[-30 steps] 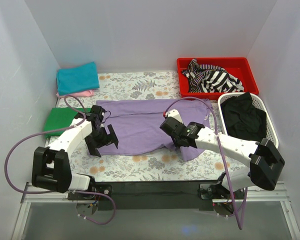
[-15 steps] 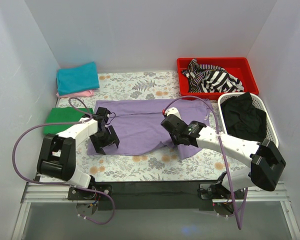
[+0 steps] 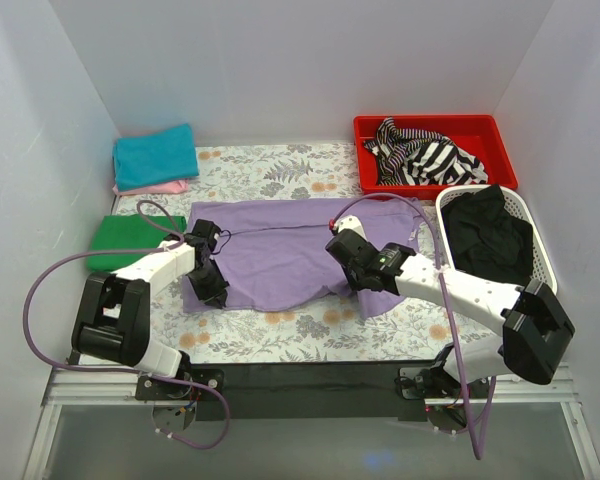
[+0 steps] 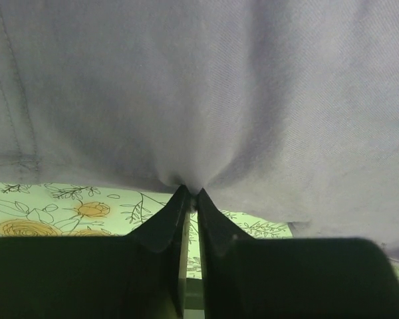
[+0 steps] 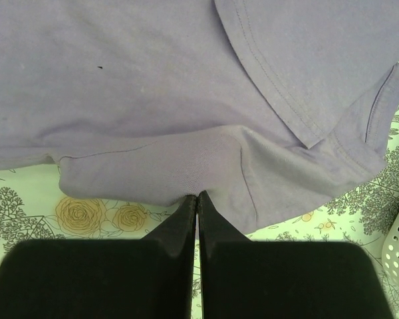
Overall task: Fold and stack the t-shirts
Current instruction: Fold the tshirt
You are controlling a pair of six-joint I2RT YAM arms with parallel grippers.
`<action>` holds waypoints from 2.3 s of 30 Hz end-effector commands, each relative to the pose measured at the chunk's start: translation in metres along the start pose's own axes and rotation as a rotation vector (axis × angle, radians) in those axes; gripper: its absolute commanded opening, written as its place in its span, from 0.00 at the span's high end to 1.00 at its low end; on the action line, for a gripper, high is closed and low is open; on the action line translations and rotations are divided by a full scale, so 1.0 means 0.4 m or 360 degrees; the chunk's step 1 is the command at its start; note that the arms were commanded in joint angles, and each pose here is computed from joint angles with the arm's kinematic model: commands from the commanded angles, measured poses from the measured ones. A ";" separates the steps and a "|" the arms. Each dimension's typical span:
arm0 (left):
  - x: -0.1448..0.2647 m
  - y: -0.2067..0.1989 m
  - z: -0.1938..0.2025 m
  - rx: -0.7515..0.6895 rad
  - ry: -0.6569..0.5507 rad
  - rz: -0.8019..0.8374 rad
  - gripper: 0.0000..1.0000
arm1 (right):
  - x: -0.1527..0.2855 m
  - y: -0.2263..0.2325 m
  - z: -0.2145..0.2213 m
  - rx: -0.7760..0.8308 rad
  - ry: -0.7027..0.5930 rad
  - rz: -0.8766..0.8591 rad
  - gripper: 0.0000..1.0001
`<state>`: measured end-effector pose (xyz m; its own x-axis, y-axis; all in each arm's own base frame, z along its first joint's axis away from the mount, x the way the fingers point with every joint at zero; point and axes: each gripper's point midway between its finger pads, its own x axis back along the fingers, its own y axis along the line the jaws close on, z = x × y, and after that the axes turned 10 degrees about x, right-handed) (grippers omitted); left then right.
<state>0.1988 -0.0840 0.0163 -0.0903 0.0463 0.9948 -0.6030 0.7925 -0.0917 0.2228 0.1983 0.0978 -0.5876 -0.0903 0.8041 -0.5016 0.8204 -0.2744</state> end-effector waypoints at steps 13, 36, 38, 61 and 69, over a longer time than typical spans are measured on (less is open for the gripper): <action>0.111 -0.089 -0.021 -0.0116 0.0020 0.0186 1.00 | 0.036 -0.044 -0.023 -0.0014 -0.0078 0.0022 0.99; 0.114 -0.136 -0.167 -0.0270 -0.0107 0.0081 1.00 | -0.044 -0.194 -0.051 0.0003 0.0113 0.0226 0.99; 0.113 -0.148 -0.185 -0.0307 -0.0111 0.0087 1.00 | -0.057 -0.198 -0.067 0.0012 0.0117 0.0220 0.99; 0.037 -0.244 -0.415 -0.0402 -0.0238 0.0017 0.93 | -0.240 -0.265 -0.106 0.0031 0.0287 0.0245 0.99; 0.056 -0.276 -0.477 -0.0463 -0.0296 -0.0028 0.72 | -0.262 -0.281 -0.104 0.0001 0.0301 0.0246 0.48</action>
<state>0.4103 -0.0697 0.0467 -0.2293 -0.0019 0.9734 -0.3591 0.9296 -0.0827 0.3543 0.1430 0.0620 -0.5051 0.1275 0.8536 -0.4379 0.8144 -0.3808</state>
